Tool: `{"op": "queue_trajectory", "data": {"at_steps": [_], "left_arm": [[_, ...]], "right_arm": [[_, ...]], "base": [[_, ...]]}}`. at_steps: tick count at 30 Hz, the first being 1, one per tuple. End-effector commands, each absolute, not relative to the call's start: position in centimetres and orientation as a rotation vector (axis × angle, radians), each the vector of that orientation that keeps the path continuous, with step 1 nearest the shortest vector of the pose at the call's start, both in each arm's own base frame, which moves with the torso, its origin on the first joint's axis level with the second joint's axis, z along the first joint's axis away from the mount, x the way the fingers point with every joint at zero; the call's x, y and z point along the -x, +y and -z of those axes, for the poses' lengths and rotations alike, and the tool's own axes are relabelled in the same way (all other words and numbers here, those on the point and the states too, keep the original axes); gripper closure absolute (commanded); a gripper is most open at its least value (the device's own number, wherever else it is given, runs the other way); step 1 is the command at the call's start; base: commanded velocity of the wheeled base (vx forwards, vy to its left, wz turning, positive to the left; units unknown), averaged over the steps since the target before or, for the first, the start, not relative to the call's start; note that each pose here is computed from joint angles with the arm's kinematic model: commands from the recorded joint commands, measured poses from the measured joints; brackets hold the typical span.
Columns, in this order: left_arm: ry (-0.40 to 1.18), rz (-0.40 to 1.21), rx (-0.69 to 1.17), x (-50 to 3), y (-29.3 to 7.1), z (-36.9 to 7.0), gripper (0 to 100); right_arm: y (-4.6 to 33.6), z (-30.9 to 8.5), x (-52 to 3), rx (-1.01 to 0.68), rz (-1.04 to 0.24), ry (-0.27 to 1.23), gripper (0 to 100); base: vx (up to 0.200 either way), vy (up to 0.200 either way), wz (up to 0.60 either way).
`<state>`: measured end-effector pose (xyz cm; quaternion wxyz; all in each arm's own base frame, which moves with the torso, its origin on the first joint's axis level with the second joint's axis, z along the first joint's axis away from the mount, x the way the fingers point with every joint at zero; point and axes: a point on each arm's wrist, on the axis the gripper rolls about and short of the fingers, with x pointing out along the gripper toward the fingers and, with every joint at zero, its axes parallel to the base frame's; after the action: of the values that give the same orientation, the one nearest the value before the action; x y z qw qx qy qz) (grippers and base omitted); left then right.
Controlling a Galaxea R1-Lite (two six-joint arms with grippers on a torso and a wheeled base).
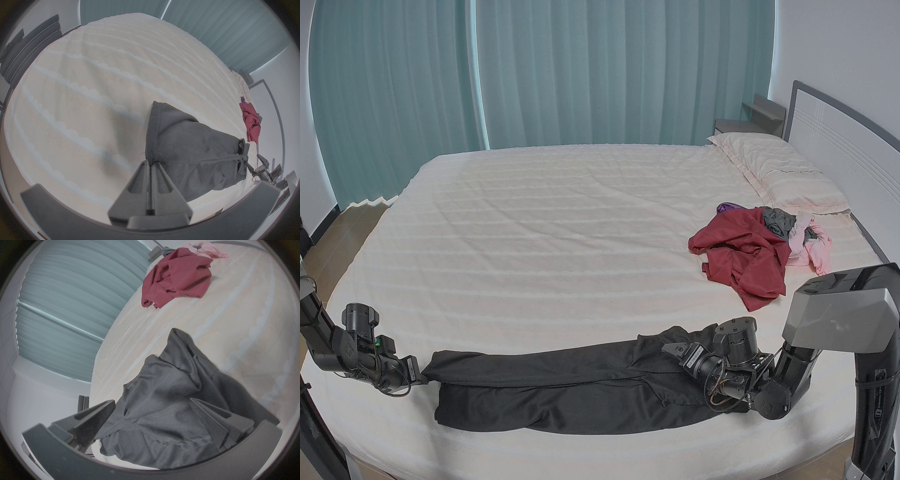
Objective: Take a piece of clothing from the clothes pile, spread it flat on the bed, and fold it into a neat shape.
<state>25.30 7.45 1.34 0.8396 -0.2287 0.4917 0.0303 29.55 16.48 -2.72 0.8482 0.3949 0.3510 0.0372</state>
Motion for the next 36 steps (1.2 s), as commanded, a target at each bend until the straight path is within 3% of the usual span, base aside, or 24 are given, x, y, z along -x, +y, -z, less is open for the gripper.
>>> {"op": "queue_trajectory", "data": {"at_steps": [1, 5, 6, 16, 26, 36], "left_arm": [[1.031, -0.065, 0.481, -25.3, 7.5, -1.6, 100], [1.029, -0.064, 0.481, -25.3, 7.5, -1.6, 100], [1.026, -0.064, 0.480, -25.4, 7.5, -1.7, 100], [1.005, -0.064, 0.472, -25.4, 7.5, -2.2, 100], [0.953, -0.056, 0.448, -25.9, 7.4, -3.4, 100], [0.762, -0.142, 0.499, -30.3, 6.9, -7.5, 100]], "right_arm": [[16.9, 3.1, -30.4, -0.835, -0.071, 0.716, 0], [17.0, 3.3, -30.7, -0.827, -0.049, 0.707, 0], [17.0, 3.3, -30.7, -0.824, -0.045, 0.713, 100], [16.9, 3.3, -31.2, -0.774, 0.057, 0.733, 100], [17.1, 1.1, -31.9, -0.796, 0.024, 0.675, 100], [16.8, -2.3, -35.0, -0.810, -0.012, 0.553, 100]], "base": [[0.000, 0.000, 0.00], [0.000, 0.000, 0.00], [0.000, 0.000, 0.00], [0.000, 0.000, 0.00], [0.000, 0.000, 0.00], [0.000, 0.000, 0.00]]}}
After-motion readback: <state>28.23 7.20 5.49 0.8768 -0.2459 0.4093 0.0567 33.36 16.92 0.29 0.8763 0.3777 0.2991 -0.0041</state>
